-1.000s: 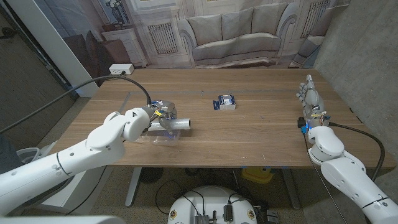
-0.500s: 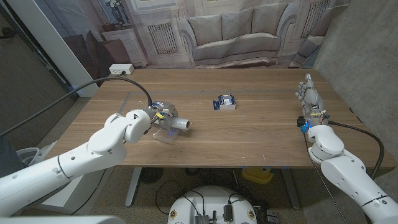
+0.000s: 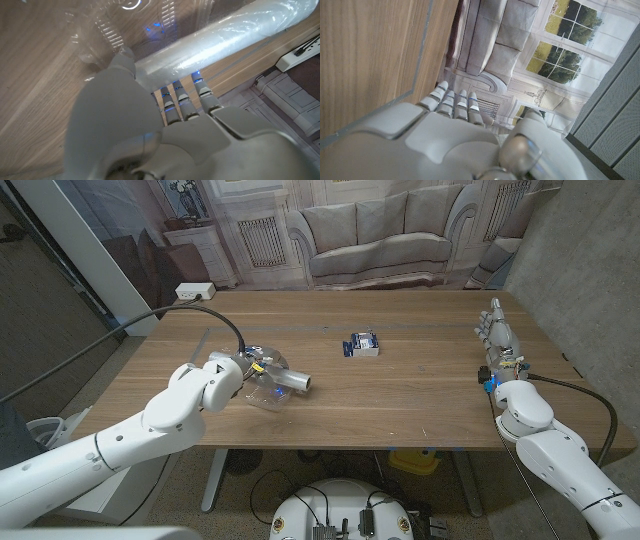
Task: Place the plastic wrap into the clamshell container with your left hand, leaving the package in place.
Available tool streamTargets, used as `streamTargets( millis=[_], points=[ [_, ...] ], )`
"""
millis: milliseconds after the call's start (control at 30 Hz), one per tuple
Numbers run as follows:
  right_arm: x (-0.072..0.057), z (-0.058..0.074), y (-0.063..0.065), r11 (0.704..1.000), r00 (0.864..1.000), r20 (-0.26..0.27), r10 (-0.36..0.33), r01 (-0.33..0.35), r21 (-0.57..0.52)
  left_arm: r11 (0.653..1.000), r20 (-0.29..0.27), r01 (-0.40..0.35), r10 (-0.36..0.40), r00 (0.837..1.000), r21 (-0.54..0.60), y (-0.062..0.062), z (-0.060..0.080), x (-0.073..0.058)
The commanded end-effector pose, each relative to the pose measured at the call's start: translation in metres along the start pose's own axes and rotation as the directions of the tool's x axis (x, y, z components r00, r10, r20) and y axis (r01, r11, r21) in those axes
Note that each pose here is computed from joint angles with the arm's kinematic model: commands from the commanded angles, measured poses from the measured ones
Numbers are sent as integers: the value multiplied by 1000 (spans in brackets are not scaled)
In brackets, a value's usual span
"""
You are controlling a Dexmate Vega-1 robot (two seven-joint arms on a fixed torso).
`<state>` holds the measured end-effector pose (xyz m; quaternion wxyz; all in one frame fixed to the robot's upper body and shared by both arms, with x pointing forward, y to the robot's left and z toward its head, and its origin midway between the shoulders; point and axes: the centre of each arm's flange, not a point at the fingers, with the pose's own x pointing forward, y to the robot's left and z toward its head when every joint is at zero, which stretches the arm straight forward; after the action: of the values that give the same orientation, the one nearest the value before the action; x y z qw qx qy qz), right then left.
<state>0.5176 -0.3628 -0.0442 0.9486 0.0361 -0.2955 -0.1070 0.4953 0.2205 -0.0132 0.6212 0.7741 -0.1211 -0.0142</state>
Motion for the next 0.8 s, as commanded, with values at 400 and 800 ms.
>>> streamTargets(
  millis=[400,800],
  points=[
    [-1,0,-1,1000,1000,6,3,-3,5,1000,-3,-8,8,1000,-17,3,1,-7],
    [-5,0,-2,1000,1000,13,-2,2,4,999,-3,-21,21,1000,-27,1,0,-9]
  ],
)
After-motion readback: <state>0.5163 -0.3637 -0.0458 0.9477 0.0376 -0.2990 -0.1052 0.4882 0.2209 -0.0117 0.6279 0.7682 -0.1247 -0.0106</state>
